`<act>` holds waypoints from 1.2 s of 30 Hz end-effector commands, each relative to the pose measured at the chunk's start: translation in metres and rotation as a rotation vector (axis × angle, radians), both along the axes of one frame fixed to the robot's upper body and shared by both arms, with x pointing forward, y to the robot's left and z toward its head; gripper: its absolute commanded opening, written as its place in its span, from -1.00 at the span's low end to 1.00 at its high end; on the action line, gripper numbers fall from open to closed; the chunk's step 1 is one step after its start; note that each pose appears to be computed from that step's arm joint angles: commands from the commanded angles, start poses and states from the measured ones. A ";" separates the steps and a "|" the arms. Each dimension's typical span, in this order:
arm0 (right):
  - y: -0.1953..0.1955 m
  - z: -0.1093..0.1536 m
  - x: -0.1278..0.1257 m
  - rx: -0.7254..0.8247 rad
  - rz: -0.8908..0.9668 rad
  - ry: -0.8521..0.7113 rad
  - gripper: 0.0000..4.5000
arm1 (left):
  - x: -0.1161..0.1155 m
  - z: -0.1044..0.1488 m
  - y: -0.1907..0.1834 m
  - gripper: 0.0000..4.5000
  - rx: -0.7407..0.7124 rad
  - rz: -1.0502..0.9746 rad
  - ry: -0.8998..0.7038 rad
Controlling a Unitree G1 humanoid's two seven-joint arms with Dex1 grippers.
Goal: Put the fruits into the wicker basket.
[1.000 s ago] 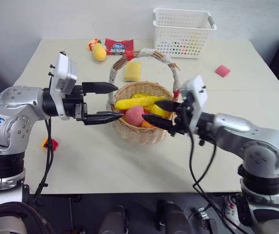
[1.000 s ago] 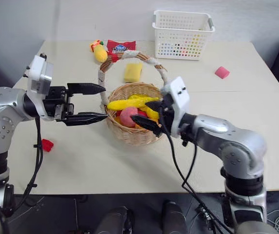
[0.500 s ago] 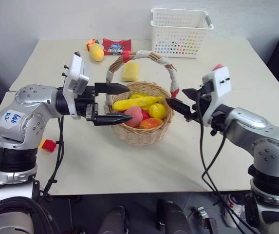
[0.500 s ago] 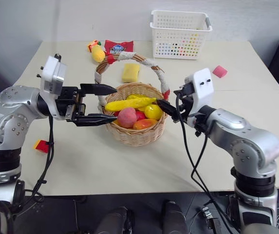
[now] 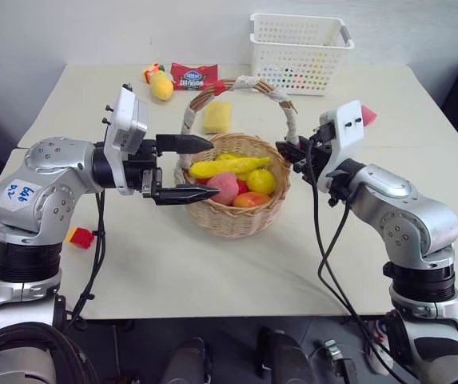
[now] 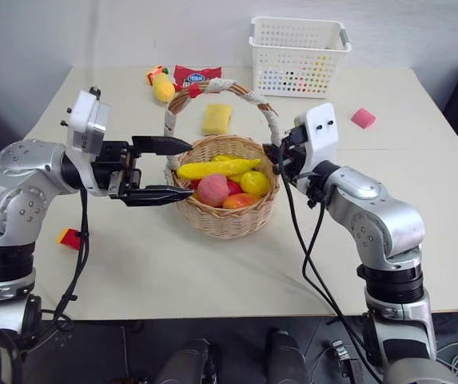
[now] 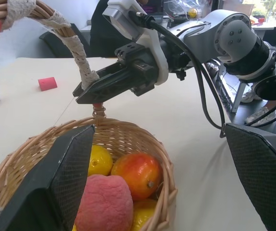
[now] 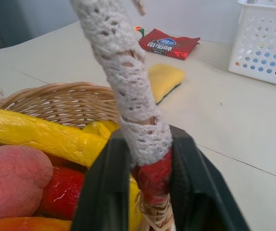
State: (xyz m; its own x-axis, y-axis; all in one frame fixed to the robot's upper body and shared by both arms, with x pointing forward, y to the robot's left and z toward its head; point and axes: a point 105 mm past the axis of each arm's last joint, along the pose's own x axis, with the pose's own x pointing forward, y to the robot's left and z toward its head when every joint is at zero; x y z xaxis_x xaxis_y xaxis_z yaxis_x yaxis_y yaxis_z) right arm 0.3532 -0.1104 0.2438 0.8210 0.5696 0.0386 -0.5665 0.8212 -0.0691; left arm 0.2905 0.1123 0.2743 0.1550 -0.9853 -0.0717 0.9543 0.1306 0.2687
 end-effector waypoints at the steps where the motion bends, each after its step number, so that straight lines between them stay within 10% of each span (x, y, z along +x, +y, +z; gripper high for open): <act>1: -0.007 0.034 -0.017 0.027 0.014 -0.158 -0.84 | -0.005 0.012 -0.002 0.99 -0.016 -0.012 -0.056; 9: -0.139 0.064 -0.047 -0.088 -0.413 -0.267 -0.84 | 0.001 0.011 -0.008 0.99 -0.034 -0.039 -0.051; 18: -0.259 0.031 -0.087 -0.127 -0.848 -0.200 -0.84 | 0.008 0.014 -0.020 0.99 -0.067 -0.085 -0.051; 24: -0.267 0.000 -0.093 -0.085 -0.866 -0.133 -0.84 | 0.011 0.014 -0.024 0.99 -0.071 -0.110 -0.040; 36: -0.239 -0.003 -0.162 -0.062 -0.625 -0.002 0.98 | 0.019 0.005 -0.021 0.99 -0.068 -0.121 -0.009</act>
State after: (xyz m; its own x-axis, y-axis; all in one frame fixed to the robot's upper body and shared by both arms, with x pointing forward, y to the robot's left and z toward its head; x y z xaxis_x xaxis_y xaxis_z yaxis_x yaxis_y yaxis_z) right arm 0.2139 -0.3528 0.2116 0.9975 -0.0604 -0.0376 0.0570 0.9948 -0.0849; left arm 0.3103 0.0892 0.2703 0.0341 -0.9994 -0.0090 0.9729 0.0311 0.2290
